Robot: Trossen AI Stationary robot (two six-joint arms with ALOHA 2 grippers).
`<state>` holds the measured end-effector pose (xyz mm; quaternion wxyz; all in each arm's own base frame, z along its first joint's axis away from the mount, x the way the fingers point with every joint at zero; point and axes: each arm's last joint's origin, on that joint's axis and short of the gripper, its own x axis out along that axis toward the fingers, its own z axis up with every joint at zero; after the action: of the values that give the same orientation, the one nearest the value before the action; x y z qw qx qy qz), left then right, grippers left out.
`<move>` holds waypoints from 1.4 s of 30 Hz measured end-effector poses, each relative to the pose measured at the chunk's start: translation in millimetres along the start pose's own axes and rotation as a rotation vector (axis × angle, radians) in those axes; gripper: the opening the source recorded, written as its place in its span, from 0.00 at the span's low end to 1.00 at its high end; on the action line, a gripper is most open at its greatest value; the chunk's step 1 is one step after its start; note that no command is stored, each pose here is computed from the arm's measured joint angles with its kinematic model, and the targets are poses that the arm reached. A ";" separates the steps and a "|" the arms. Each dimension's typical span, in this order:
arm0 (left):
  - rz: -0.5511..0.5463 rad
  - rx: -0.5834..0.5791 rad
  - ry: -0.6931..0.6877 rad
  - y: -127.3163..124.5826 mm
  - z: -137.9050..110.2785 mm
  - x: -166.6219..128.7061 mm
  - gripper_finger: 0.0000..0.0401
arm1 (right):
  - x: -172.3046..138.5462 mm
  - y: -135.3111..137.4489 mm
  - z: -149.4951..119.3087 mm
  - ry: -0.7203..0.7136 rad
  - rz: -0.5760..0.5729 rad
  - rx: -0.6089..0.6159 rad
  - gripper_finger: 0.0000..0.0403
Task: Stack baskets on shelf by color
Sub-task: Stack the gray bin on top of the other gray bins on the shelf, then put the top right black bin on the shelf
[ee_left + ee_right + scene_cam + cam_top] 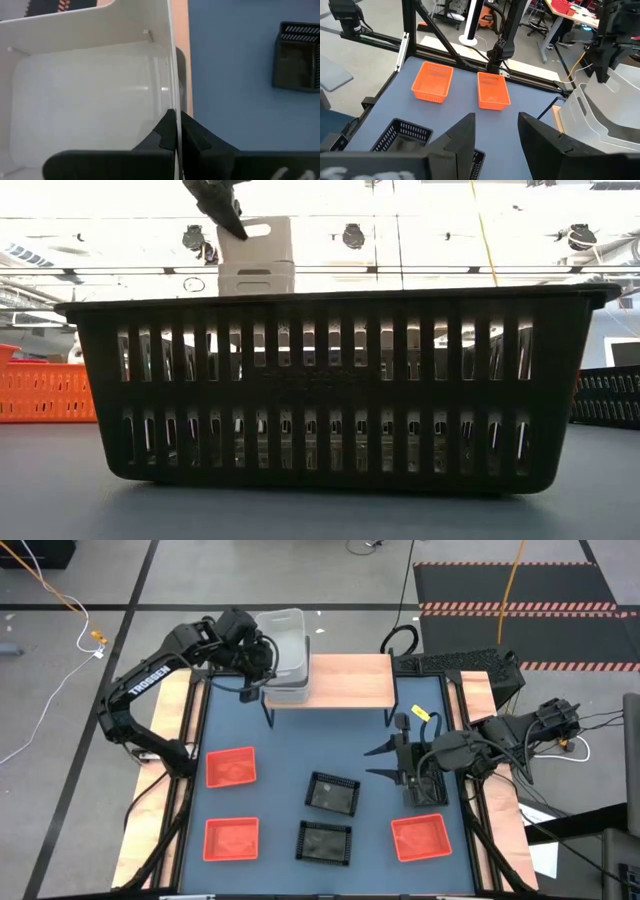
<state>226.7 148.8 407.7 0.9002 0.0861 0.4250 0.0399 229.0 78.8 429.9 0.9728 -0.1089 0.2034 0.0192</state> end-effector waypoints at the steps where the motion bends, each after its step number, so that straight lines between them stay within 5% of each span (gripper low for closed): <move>1: 0.001 0.000 0.006 0.4 0.2 1.7 0.02 | 0.0 0.0 -0.3 0.003 0.000 -0.001 0.35; 18: 0.034 -0.039 0.081 -2.9 5.4 19.2 0.28 | 1.3 -0.1 -8.8 0.073 -0.033 0.017 0.35; 24: 0.102 0.001 0.063 -16.4 13.1 9.0 0.39 | 25.3 0.8 -54.7 0.234 -0.147 0.020 0.35; 33: 0.080 -0.015 -0.113 -59.7 41.4 -3.4 0.40 | 29.4 -6.1 -132.0 0.488 -0.142 0.272 0.35; 42: -0.073 0.141 -0.238 -124.4 90.9 59.1 0.31 | 22.6 1.4 -199.4 0.643 -0.194 0.494 0.35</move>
<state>334.3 24.3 396.2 0.9369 0.1377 0.3196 -0.0331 171.4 36.2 242.4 0.8540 0.1089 0.4840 -0.1570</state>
